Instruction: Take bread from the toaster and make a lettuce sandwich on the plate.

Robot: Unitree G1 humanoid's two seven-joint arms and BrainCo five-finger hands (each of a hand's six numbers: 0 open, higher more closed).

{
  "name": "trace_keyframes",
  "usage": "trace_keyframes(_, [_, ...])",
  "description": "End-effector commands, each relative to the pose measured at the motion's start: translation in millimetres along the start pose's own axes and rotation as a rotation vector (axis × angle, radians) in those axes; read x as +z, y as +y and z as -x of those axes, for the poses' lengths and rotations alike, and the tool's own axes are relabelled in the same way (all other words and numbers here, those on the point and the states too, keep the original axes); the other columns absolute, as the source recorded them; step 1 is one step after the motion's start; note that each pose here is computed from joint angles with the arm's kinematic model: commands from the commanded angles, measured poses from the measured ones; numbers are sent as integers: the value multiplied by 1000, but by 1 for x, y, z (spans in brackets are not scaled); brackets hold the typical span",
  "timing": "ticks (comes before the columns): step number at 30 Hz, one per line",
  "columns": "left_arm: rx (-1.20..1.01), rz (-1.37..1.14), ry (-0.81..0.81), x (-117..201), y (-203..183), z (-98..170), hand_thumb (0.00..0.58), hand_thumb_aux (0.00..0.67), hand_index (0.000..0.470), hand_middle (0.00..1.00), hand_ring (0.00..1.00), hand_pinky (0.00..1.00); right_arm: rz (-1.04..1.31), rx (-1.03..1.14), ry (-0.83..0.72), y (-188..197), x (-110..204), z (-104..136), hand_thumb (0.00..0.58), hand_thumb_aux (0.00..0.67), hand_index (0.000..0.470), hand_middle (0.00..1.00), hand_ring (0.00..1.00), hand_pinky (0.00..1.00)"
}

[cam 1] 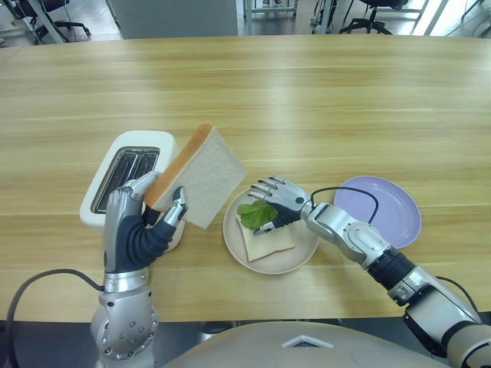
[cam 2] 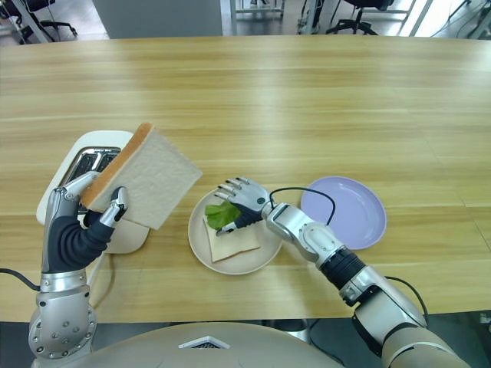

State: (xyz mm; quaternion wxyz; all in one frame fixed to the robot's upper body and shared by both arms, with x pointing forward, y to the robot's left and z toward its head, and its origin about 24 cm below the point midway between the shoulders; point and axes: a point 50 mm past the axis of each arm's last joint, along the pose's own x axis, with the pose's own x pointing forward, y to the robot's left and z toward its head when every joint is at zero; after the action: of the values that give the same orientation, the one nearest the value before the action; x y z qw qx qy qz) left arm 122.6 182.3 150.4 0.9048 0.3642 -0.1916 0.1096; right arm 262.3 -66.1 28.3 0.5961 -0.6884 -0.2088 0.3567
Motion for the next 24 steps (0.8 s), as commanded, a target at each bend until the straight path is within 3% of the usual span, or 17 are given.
trace_keyframes(1, [-10,2,9,-1,-2,1,580,670,460,1000,1000,1000,-19,28,-8,7,3,8,0,0,0,0,0,0])
trace_keyframes(10, [-9,2,10,-1,-1,1,580,670,460,1000,1000,1000,-92,201,-21,18,16,34,0,0,0,0,0,0])
trace_keyframes(18, [-3,1,10,0,-1,1,580,670,460,1000,1000,1000,-206,134,-104,-12,43,54,0,0,0,0,0,0])
trace_keyframes(24, [-1,2,7,-1,-1,1,580,670,460,1000,1000,1000,-314,166,-114,-11,49,67,0,0,0,0,0,0])
